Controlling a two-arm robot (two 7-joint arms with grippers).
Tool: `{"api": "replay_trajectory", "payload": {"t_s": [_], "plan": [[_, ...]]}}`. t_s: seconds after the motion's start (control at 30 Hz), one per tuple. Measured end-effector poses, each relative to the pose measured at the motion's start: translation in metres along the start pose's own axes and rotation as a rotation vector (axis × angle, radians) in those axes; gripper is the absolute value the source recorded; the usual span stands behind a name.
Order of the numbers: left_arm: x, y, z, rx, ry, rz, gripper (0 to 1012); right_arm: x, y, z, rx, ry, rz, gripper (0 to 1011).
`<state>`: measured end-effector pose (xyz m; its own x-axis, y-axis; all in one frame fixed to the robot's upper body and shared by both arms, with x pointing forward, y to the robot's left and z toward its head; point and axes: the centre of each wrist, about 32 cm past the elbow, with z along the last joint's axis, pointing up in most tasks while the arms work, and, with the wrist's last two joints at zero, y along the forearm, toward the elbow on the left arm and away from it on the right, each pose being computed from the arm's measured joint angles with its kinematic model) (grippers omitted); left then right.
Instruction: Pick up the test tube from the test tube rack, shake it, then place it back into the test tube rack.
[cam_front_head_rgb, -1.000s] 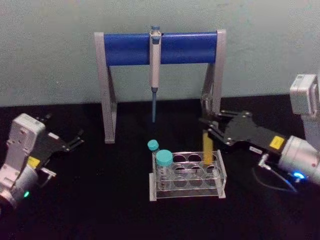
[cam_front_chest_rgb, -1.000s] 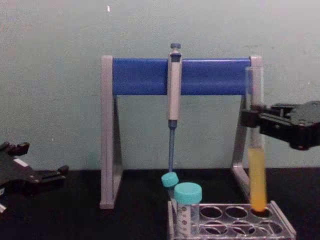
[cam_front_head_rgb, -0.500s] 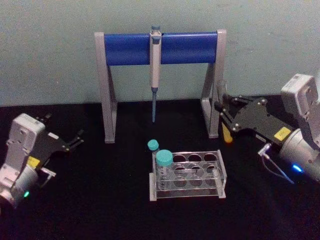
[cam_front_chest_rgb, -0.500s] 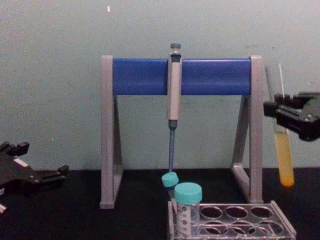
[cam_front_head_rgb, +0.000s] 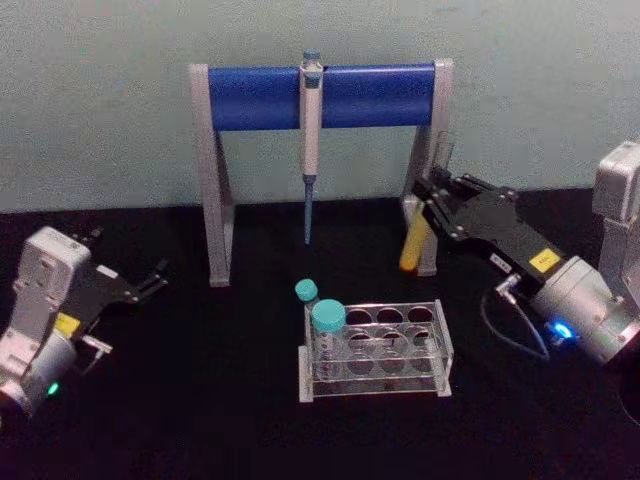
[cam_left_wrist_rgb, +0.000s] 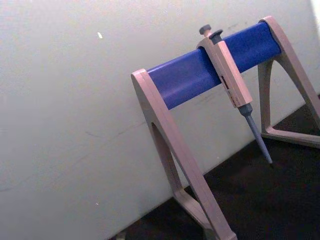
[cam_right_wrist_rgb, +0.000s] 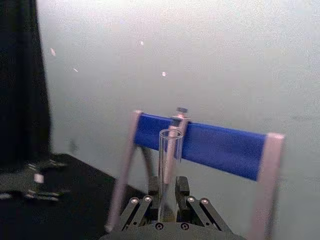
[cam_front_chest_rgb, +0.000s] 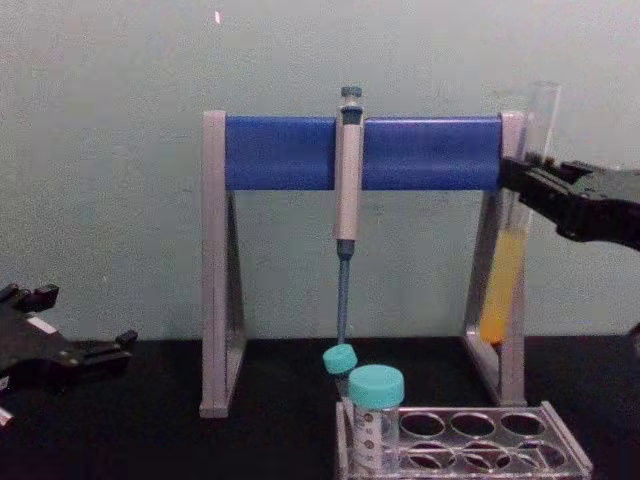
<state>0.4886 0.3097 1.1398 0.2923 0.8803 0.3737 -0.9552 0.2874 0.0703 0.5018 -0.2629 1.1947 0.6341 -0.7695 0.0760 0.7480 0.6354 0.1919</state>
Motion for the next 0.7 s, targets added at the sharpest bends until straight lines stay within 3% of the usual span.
{"api": "replay_trajectory", "payload": {"t_s": [0.03, 0.2, 0.37, 0.53, 0.7], "plan": [[0.0000, 0.0000, 0.0000, 0.000, 0.000, 0.000, 1001, 0.001, 0.001, -0.001, 0.003, 0.045, 0.023, 229], [0.0000, 0.0000, 0.0000, 0.000, 0.000, 0.000, 1001, 0.006, 0.002, 0.000, -0.007, 0.160, 0.103, 229], [0.0000, 0.0000, 0.0000, 0.000, 0.000, 0.000, 1001, 0.013, -0.002, 0.004, -0.035, 0.218, 0.178, 229], [0.0000, 0.0000, 0.0000, 0.000, 0.000, 0.000, 1001, 0.020, -0.011, 0.014, -0.091, 0.226, 0.233, 228], [0.0000, 0.0000, 0.0000, 0.000, 0.000, 0.000, 1001, 0.026, -0.022, 0.027, -0.162, 0.175, 0.258, 229]]}}
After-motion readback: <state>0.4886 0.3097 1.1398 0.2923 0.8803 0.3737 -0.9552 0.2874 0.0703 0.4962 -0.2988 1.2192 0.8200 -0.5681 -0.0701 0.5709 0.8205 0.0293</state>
